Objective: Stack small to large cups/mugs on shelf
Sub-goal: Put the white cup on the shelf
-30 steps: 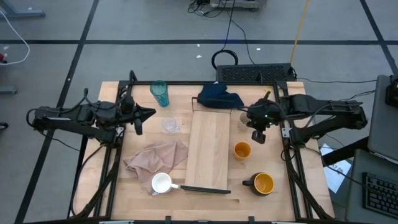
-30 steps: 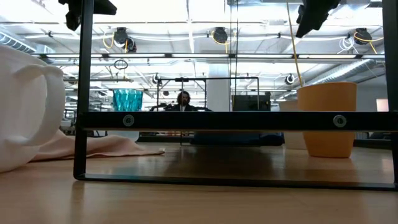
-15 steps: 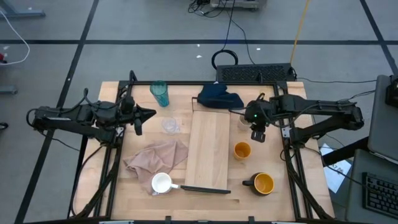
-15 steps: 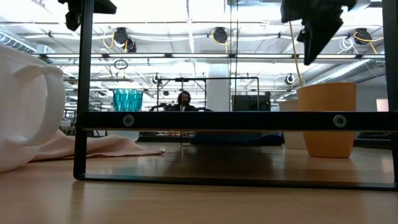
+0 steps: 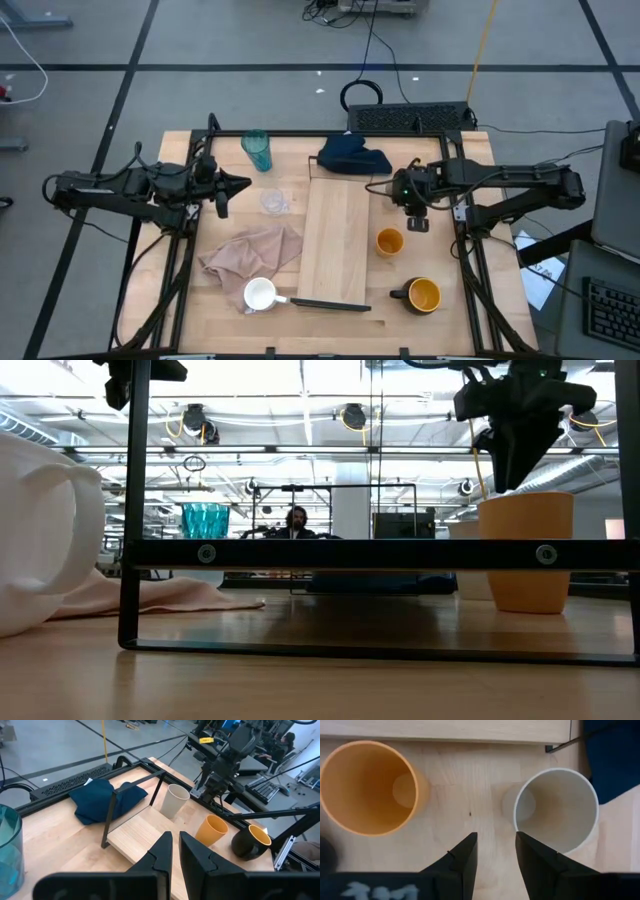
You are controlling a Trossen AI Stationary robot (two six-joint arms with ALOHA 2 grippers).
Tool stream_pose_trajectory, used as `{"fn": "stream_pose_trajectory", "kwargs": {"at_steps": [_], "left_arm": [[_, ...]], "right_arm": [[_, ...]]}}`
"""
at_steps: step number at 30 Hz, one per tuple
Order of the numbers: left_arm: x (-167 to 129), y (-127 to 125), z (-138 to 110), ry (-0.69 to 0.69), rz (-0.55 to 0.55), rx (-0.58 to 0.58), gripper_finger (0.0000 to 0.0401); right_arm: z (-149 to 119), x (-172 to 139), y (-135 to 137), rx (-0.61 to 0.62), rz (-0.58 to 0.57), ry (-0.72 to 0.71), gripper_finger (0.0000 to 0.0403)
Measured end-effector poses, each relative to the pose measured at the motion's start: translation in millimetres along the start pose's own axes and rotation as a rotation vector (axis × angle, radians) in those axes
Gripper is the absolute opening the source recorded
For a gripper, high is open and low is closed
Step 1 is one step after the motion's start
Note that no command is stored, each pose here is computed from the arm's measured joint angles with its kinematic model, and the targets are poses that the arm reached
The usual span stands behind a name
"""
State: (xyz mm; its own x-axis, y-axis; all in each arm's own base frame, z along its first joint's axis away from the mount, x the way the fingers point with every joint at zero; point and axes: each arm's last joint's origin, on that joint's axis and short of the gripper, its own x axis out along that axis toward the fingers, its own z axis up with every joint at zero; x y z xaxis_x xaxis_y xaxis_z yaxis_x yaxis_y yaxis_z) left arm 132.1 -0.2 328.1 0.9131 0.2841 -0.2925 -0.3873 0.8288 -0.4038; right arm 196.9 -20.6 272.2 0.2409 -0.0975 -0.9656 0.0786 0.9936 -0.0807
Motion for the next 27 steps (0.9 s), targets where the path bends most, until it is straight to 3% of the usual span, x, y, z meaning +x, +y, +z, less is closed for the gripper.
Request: {"fn": "stream_pose_trajectory", "kwargs": {"at_steps": [14, 27], "left_arm": [[0.0, -0.2, 0.2, -0.002, -0.002, -0.012, 0.0033], [0.0, -0.3, 0.1, 0.002, -0.008, -0.029, 0.0033]], "right_arm": [[-0.1, 7.2, -13.9, -0.201, -0.006, 0.060, 0.0125], [14.7, 33.3, -18.3, -0.275, 0.012, 0.132, 0.0125]]}}
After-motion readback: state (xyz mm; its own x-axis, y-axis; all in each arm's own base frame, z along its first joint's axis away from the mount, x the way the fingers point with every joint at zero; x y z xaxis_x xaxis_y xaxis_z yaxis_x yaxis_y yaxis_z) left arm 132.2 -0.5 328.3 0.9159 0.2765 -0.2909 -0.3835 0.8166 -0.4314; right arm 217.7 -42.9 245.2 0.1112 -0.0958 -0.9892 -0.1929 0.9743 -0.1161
